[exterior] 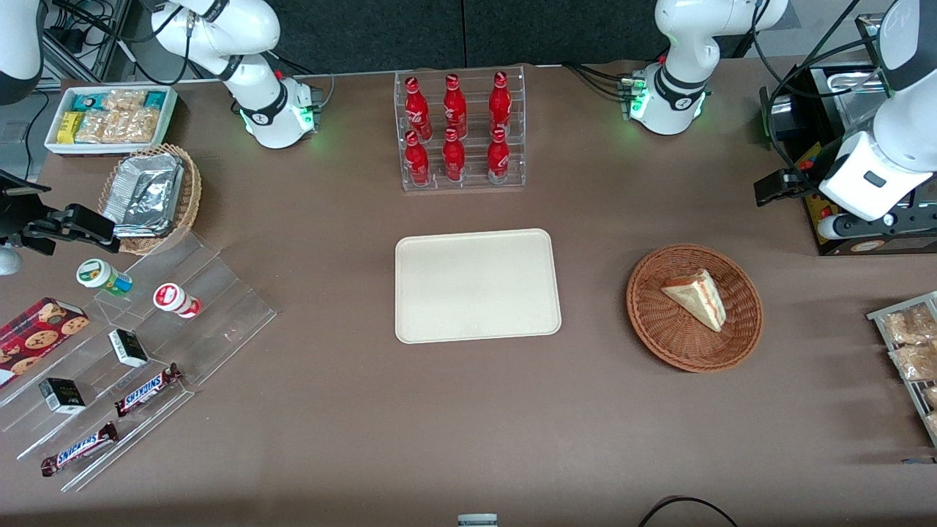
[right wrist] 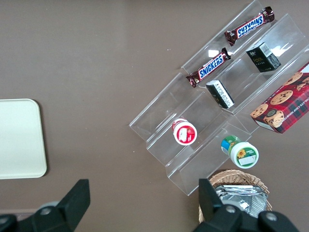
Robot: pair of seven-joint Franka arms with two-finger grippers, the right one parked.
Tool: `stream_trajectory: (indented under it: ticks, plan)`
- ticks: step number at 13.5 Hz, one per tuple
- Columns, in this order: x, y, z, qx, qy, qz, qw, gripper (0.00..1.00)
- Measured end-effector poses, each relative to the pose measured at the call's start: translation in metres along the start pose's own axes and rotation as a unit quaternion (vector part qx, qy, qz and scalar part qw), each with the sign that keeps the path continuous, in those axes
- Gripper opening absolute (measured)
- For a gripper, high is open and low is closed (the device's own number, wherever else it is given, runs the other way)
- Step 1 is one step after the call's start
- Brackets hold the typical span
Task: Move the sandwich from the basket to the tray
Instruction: 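Move the left gripper down over the sandwich in the wicker basket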
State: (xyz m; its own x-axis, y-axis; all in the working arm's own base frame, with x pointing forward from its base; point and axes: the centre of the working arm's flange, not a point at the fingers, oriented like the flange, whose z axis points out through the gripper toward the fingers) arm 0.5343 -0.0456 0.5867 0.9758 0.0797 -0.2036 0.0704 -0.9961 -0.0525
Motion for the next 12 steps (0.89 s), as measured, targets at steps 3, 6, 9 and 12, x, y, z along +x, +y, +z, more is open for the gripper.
stream_trajectory:
  ticks: [3,6,9,12]
  plan:
    - [0.001,0.000,0.003,0.000,-0.001,0.001,1.0000,1.00]
    - [0.017,0.004,0.042,-0.002,0.004,-0.001,1.0000,1.00]
    - [0.037,0.009,0.104,-0.008,0.027,-0.035,0.9990,1.00]
    - [0.047,0.012,0.159,-0.017,0.050,-0.103,0.9933,1.00]
